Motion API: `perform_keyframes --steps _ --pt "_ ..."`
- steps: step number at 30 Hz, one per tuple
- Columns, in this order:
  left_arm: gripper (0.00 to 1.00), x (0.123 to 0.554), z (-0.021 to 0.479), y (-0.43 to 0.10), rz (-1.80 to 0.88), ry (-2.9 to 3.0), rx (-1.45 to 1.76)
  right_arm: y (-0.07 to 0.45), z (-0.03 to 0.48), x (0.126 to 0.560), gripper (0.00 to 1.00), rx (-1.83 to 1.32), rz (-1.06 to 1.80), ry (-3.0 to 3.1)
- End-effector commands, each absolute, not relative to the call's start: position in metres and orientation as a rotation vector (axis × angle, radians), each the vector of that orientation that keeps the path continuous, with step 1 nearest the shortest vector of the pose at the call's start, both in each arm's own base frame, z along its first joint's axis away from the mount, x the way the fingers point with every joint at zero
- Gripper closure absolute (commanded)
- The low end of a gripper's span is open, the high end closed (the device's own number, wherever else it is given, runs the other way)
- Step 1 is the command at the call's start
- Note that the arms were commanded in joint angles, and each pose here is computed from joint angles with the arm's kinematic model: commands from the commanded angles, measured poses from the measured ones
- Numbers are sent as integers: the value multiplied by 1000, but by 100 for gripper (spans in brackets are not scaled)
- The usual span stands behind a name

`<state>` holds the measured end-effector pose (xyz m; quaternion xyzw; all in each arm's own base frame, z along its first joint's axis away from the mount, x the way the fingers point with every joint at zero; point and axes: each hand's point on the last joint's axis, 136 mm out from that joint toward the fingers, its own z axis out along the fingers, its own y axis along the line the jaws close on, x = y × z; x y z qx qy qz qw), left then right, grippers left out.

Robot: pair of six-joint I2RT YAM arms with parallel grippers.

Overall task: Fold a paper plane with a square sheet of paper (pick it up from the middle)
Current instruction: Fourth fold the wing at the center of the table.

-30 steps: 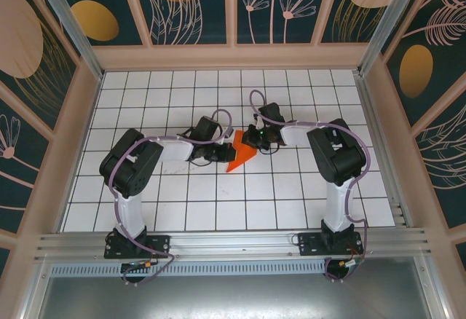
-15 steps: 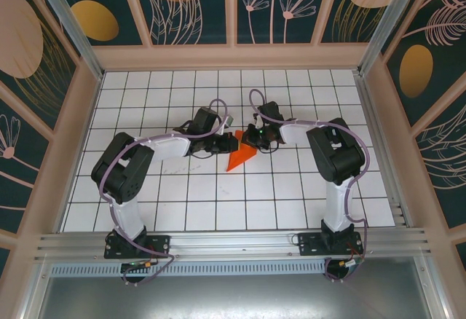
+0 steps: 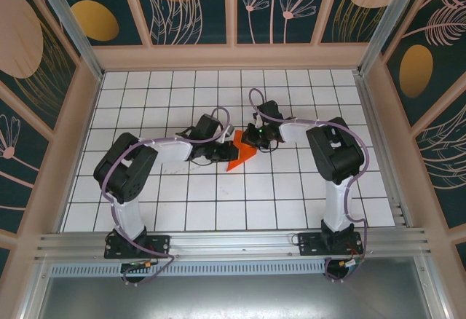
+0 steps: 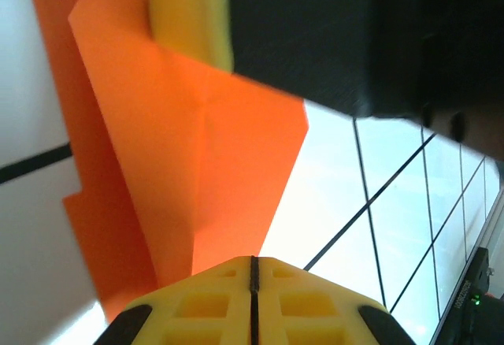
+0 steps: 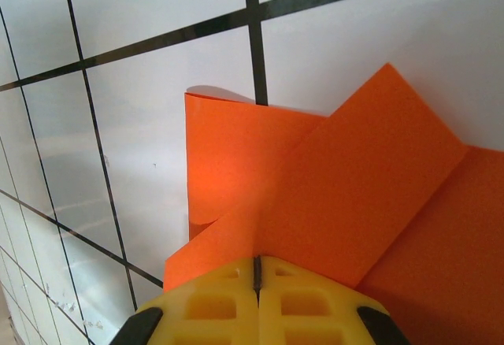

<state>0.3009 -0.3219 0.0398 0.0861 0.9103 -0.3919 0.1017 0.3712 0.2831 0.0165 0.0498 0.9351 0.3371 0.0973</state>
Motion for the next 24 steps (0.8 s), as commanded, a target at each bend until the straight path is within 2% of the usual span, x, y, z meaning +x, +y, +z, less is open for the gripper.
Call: perform_keyframes --steps 1,24 --pt "90 284 17 -313 -1134 2778 199 254 -42 347 100 254 769 2941" --pt "92 246 1 -283 -1083 2839 78 250 -51 340 100 264 746 2967"
